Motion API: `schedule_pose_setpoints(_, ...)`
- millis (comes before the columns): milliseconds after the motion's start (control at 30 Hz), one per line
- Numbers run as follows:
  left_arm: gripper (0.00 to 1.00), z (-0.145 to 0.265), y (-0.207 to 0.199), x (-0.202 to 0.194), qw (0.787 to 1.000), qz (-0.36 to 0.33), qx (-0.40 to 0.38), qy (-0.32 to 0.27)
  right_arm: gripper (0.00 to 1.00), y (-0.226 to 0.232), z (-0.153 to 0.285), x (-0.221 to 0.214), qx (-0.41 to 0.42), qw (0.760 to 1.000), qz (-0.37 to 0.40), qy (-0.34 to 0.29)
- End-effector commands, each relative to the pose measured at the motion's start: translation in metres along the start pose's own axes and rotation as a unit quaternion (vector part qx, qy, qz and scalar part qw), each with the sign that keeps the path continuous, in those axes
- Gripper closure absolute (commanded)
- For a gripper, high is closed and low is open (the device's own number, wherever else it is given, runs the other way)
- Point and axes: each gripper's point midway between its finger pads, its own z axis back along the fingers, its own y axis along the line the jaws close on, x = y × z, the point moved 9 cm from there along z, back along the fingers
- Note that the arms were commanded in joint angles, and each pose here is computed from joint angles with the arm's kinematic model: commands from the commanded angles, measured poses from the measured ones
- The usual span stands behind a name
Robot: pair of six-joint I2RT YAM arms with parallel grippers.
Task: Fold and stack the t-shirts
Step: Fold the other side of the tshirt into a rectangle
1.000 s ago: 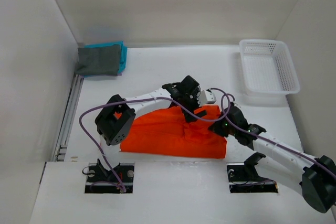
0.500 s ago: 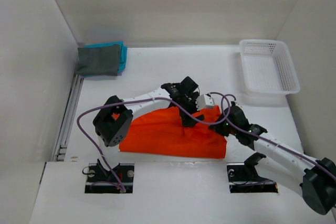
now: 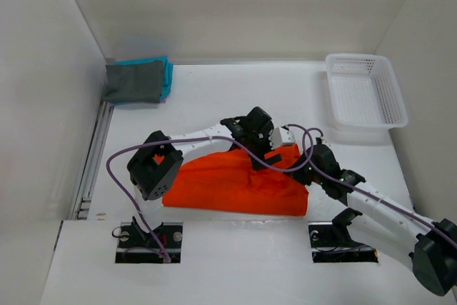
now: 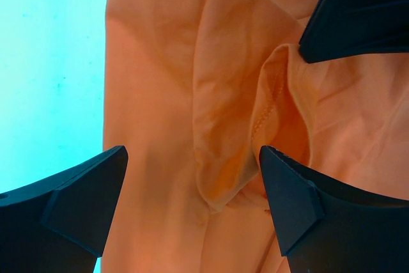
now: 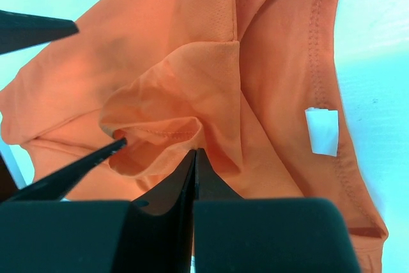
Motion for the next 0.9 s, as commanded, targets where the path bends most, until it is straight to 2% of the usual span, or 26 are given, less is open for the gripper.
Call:
schedule_pose_setpoints(0, 0.15, -0.005, -0.005, -0.004, 1.0, 0.01, -0.008, -0.002, 1.0, 0.008, 0.002, 0.005, 0.024, 1.0, -0.004, -0.019)
schedule_pose_setpoints(200, 0.16, -0.012, -0.002, -0.012, 1.0, 0.007, 0.002, 0.009, 1.0, 0.008, 0.001, 0.005, 0.021, 1.0, -0.004, -0.019)
schedule_pose_setpoints(400, 0.21, -0.021, 0.011, -0.03, 0.997, -0.006, 0.058, 0.052, 1.0, 0.007, 0.002, 0.004, 0.02, 1.0, -0.004, -0.018)
schedule_pose_setpoints(600, 0.23, -0.002, 0.031, -0.031, 0.991, -0.006, 0.123, 0.052, 1.0, 0.002, 0.006, 0.002, 0.015, 1.0, -0.004, -0.014)
schedule_pose_setpoints(867, 0.22, 0.022, 0.031, -0.04, 0.986, -0.024, 0.14, 0.085, 1.0, -0.004, 0.014, -0.003, 0.006, 1.0, -0.002, -0.008)
